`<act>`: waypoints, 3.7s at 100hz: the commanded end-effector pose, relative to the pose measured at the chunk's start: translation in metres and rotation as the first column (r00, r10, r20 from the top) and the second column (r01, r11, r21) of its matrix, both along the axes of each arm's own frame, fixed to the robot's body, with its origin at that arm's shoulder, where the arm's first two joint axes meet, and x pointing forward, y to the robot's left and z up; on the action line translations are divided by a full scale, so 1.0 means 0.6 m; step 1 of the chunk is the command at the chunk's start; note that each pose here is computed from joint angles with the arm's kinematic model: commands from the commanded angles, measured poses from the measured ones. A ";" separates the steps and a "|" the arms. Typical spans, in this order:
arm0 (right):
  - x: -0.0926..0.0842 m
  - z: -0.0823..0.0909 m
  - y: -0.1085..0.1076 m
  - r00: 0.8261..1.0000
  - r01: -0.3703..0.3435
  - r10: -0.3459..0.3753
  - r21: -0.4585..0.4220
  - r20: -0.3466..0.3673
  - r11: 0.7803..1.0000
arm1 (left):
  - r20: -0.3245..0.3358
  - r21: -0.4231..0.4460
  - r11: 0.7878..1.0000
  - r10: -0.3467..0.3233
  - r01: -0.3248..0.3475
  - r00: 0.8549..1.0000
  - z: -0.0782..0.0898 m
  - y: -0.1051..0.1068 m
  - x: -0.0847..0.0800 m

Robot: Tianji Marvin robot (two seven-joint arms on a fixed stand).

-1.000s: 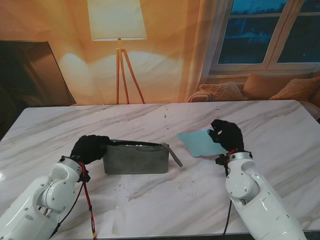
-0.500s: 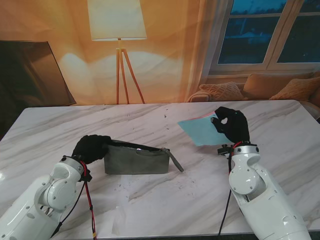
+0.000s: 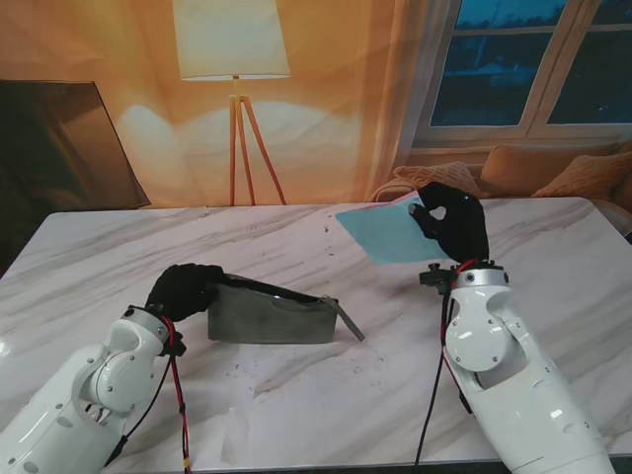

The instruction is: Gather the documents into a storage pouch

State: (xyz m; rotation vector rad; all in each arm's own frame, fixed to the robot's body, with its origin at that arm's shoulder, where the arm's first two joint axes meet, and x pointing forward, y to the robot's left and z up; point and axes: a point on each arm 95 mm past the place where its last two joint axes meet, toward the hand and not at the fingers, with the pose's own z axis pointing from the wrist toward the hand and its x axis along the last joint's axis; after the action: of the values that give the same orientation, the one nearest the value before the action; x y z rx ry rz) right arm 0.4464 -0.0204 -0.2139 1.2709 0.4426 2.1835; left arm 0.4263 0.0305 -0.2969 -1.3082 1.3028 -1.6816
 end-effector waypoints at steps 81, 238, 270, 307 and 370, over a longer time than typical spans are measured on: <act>-0.048 0.044 0.152 0.968 -0.250 0.250 0.151 0.020 0.956 | -0.026 -0.075 0.997 0.011 -0.013 1.000 -0.006 -0.026 0.011; -0.059 0.009 0.194 0.955 -0.277 0.289 0.157 -0.063 0.948 | -0.025 -0.081 0.997 0.012 -0.014 1.000 -0.004 -0.023 0.007; -0.066 0.000 0.196 0.949 -0.290 0.304 0.156 -0.081 0.944 | -0.022 -0.088 0.996 0.017 -0.019 1.000 -0.002 -0.023 0.007; -0.071 0.000 0.201 0.938 -0.315 0.332 0.159 -0.095 0.936 | -0.013 -0.095 0.995 0.017 -0.018 1.000 0.000 -0.023 0.008; -0.060 -0.034 0.248 0.917 -0.301 0.346 0.223 -0.201 0.927 | -0.005 -0.119 0.993 0.006 -0.007 1.000 -0.007 -0.027 0.004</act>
State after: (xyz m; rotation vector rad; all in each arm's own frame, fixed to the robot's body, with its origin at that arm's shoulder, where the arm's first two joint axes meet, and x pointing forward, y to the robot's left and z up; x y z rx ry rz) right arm 0.4118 0.1219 -0.2323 1.6332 0.6072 2.4016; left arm 0.4307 0.0188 -0.2979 -1.3575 1.2123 -1.7702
